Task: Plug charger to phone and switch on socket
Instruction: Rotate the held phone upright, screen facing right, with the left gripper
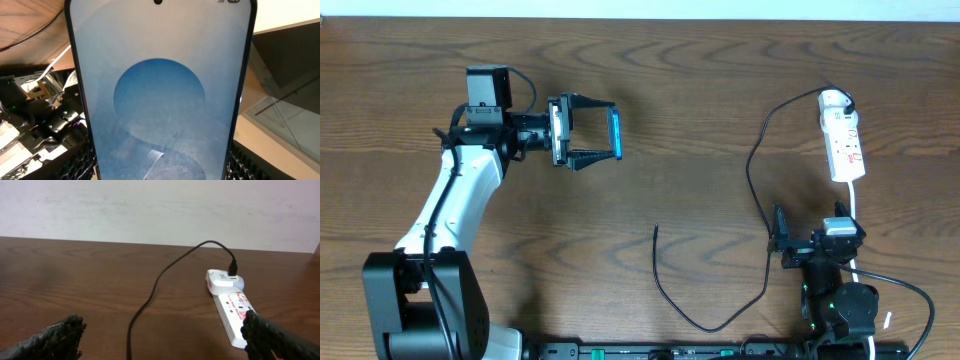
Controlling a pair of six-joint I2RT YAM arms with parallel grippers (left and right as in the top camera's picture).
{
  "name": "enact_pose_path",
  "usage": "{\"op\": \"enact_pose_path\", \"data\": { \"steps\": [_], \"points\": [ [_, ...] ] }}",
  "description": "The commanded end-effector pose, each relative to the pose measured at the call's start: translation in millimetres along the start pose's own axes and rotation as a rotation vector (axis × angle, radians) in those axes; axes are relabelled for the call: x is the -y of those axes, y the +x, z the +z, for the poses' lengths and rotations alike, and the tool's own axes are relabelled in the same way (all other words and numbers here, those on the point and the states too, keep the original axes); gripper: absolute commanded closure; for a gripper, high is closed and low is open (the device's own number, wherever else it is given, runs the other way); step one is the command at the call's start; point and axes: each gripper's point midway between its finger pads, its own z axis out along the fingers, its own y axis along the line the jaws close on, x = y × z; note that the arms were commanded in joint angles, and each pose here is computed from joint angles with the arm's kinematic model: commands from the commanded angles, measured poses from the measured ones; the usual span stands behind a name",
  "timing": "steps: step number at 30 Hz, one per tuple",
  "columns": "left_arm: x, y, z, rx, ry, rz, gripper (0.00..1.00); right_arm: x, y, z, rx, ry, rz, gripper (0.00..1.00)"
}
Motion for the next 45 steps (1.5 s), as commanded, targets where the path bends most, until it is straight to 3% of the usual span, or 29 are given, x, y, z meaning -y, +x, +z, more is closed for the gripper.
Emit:
{"op": "enact_pose_path", "data": {
  "steps": [1,19,33,45],
  "points": [
    [13,23,-4,-0.049,0.008,0.076,0.93,-1,1,0,-0.001,-0.008,-0.004,0.01],
    [14,15,-3,-0.003,0.014,0.318,0.93,-1,1,0,-0.001,-0.008,-0.004,0.01],
    [14,14,-3,0.005,0.014,0.412,0.92,-1,1,0,0.000,-0.008,-0.004,0.01],
    [18,-16,-6,0.181,-0.008,0.547,0.93,-1,1,0,-0.001,-0.008,-0.004,0.01]
  ]
}}
